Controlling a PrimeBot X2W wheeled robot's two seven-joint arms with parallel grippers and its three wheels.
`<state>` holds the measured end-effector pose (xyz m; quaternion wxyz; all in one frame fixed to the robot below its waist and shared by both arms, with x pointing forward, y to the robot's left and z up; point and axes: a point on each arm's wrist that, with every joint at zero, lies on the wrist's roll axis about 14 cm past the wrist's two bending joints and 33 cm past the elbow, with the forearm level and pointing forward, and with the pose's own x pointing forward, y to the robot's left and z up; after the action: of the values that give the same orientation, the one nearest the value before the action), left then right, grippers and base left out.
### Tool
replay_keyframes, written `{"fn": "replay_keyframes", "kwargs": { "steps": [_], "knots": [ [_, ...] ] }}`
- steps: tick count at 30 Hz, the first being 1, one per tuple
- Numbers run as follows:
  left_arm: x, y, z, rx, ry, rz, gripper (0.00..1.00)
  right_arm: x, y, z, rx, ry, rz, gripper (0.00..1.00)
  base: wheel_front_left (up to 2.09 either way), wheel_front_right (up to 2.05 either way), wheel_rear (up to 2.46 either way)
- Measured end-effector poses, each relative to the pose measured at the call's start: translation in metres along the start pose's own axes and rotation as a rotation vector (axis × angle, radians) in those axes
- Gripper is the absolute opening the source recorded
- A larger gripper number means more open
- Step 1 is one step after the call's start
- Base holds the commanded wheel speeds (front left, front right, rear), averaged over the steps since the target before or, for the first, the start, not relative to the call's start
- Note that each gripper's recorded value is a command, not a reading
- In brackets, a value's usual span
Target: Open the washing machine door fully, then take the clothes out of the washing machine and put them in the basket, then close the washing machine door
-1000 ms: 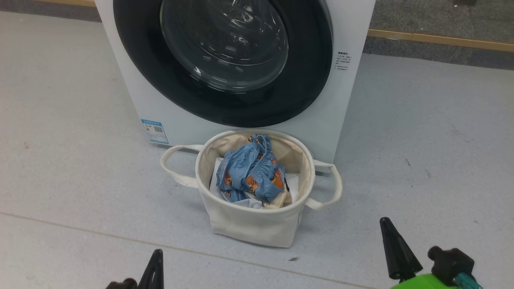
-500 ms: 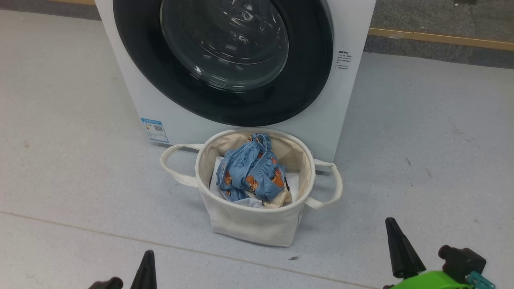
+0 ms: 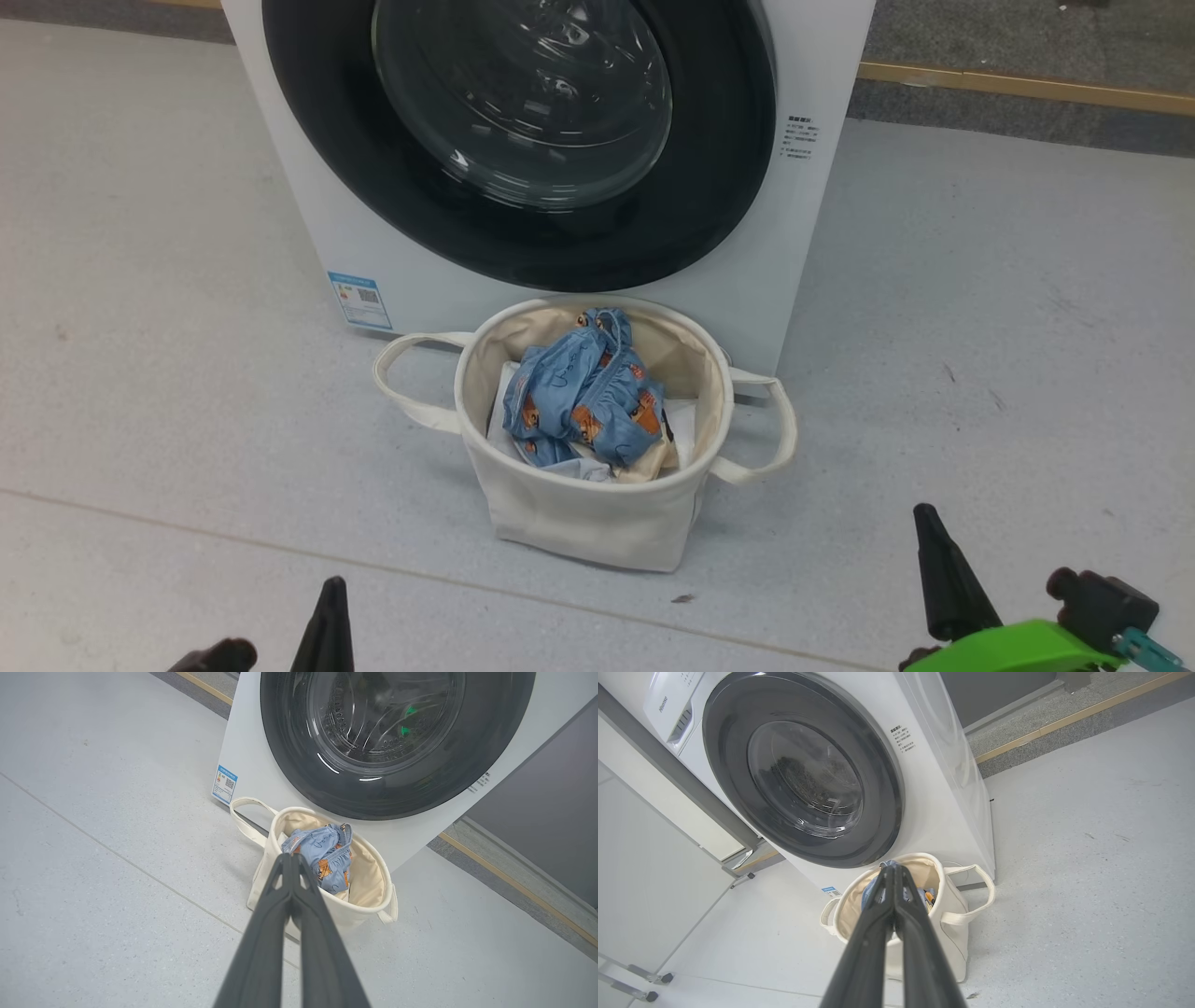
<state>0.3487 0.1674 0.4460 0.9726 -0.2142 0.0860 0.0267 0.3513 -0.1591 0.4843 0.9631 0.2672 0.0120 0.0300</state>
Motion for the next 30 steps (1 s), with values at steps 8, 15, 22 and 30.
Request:
{"fn": "replay_keyframes", "kwargs": {
  "steps": [8, 15, 22, 30],
  "knots": [
    [0.001, 0.004, -0.001, -0.095, 0.016, 0.018, 0.00, 0.003, -0.005, 0.003, 0.086, -0.003, -0.022, 0.00, 0.00, 0.00, 0.00],
    [0.003, 0.006, 0.002, -0.192, 0.021, 0.021, 0.00, 0.003, -0.010, 0.002, 0.173, 0.005, -0.044, 0.00, 0.00, 0.00, 0.00],
    [0.004, 0.006, 0.001, -0.276, 0.033, 0.021, 0.00, 0.004, -0.016, 0.003, 0.249, 0.003, -0.066, 0.00, 0.00, 0.00, 0.00],
    [0.007, 0.008, 0.005, -0.375, 0.033, 0.024, 0.00, 0.007, -0.019, 0.005, 0.337, 0.001, -0.079, 0.00, 0.00, 0.00, 0.00]
  ]
}}
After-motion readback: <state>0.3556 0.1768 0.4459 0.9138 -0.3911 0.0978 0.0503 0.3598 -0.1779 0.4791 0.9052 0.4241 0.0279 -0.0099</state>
